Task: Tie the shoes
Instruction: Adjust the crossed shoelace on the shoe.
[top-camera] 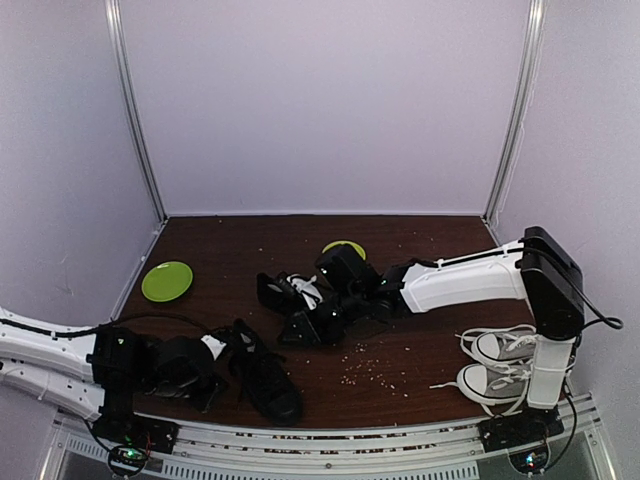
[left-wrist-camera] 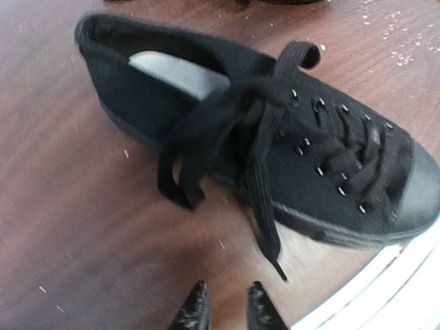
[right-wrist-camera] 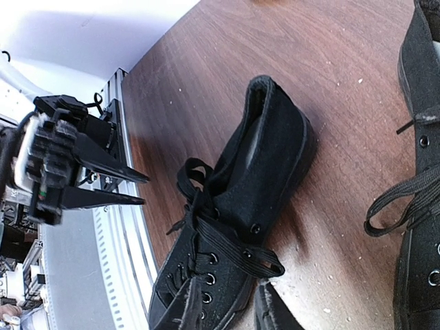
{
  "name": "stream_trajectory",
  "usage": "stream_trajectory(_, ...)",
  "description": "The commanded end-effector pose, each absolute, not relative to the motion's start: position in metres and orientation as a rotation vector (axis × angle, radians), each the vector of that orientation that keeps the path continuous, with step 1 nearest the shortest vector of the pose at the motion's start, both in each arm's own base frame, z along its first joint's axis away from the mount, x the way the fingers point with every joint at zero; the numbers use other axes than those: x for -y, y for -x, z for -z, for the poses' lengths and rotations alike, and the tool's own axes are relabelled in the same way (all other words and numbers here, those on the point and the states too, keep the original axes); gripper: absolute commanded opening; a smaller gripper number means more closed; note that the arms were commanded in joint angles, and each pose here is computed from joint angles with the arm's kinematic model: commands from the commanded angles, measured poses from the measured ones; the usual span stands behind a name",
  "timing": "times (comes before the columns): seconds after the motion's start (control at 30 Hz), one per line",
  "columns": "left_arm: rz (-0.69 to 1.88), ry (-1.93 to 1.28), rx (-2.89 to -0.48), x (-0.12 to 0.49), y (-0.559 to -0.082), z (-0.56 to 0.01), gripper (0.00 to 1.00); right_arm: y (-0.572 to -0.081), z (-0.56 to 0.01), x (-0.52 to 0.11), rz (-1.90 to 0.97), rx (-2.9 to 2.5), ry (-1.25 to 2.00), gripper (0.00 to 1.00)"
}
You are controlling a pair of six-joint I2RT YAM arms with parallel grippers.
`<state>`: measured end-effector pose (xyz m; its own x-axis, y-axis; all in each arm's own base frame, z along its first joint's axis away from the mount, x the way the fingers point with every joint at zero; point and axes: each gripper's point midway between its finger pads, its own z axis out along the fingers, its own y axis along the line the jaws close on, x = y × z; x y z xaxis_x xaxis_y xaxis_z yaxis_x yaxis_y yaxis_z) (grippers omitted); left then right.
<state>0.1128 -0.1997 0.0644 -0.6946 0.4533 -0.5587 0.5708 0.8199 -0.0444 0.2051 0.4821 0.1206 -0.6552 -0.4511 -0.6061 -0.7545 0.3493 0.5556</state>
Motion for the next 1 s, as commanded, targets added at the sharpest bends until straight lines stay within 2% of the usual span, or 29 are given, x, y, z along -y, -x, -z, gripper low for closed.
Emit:
stream_trajectory(0.0, 0.231, -0.755, -2.338, 0.219, -0.135, -0.078, 0.19, -0.207, -0.143, -0.484, -1.235, -2.202, 1.039, 0.25)
stream_trajectory(0.23, 0.217, -0.841, -2.214, 0.240, -0.147, -0.084, 0.26, -0.205, -0.142, -0.484, -1.248, -2.199, 1.039, 0.25)
stream_trajectory(0.43, 0.241, -0.895, -2.227, 0.247, -0.146, -0.073, 0.32, -0.204, -0.139, -0.486, -1.255, -2.203, 1.048, 0.25)
stream_trajectory(0.53, 0.219, -0.899, -2.243, 0.248, -0.148, -0.067, 0.32, -0.205, -0.138, -0.486, -1.256, -2.207, 1.049, 0.25)
stream_trajectory(0.77, 0.143, -0.897, -2.238, 0.242, -0.158, -0.065, 0.22, -0.202, -0.138, -0.486, -1.266, -2.209, 1.060, 0.25)
stream_trajectory(0.93, 0.216, -0.949, -2.213, 0.253, -0.153, -0.070, 0.00, -0.201, -0.135, -0.485, -1.266, -2.214, 1.061, 0.24)
stream_trajectory(0.97, 0.239, -0.957, -2.206, 0.254, -0.151, -0.072, 0.00, -0.202, -0.135, -0.485, -1.265, -2.215, 1.060, 0.24)
